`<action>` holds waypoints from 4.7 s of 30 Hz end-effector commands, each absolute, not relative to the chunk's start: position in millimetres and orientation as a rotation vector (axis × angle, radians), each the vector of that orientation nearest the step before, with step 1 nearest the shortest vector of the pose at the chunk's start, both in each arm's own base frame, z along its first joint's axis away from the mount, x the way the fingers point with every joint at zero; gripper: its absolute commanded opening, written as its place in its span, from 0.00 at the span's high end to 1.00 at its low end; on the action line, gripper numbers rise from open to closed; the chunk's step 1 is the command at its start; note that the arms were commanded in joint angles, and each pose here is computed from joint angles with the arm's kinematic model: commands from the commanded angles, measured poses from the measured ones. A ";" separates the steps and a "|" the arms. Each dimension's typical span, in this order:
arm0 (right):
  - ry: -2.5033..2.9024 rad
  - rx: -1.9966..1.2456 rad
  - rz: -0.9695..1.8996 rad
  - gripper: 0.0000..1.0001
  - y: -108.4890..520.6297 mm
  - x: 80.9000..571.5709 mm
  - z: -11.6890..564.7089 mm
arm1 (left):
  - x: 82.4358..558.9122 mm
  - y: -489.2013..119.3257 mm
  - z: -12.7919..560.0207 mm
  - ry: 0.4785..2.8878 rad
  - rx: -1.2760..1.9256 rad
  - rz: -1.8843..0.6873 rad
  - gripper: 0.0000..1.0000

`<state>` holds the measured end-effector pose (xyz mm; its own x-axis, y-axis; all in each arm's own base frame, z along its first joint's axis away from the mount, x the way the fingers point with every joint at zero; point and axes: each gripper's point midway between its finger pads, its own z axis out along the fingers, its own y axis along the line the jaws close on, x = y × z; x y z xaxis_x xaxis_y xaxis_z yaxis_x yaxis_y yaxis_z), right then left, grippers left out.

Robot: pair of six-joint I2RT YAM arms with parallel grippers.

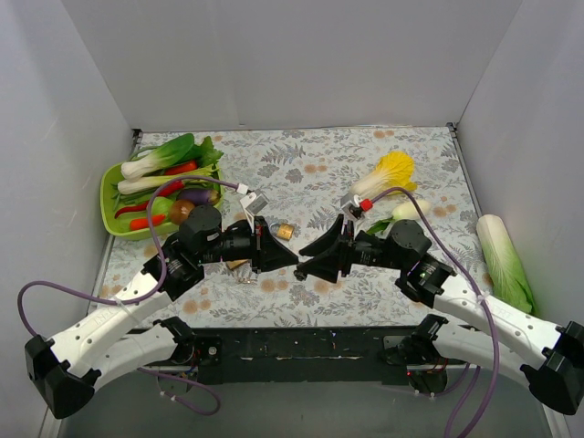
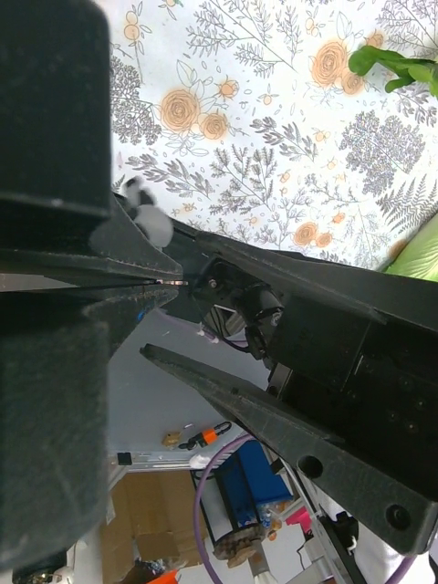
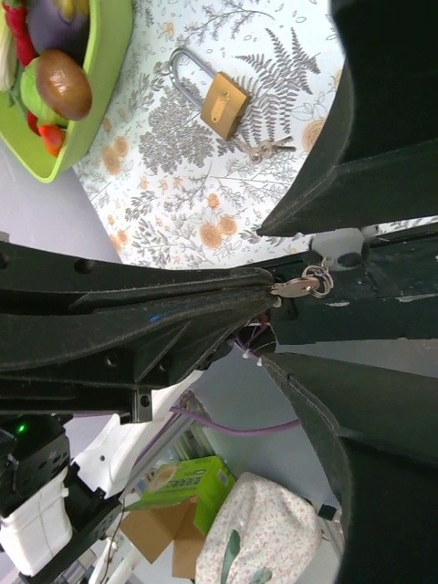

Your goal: Unlock with the key

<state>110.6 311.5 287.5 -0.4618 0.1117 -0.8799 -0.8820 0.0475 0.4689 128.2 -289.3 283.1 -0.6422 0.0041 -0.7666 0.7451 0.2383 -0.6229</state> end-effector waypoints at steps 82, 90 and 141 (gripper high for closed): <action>1.795 -0.392 1.154 0.99 212.4 192.4 234.5 | 325.9 -272.4 65.1 2.318 -0.460 -0.760 0.02; 1.795 -0.399 1.167 0.99 214.2 191.9 235.5 | 354.2 -271.6 46.5 2.353 -0.351 -0.682 0.02; 1.846 -0.410 1.192 0.99 217.1 188.9 215.1 | 339.9 -264.7 -3.7 2.574 0.183 0.009 0.35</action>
<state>188.9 216.7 206.8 -0.6020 0.1644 -0.7814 -0.6301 0.5034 0.5913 357.7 -274.3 22.3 -0.7870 0.0619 -0.6138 0.1041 0.9940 -0.0332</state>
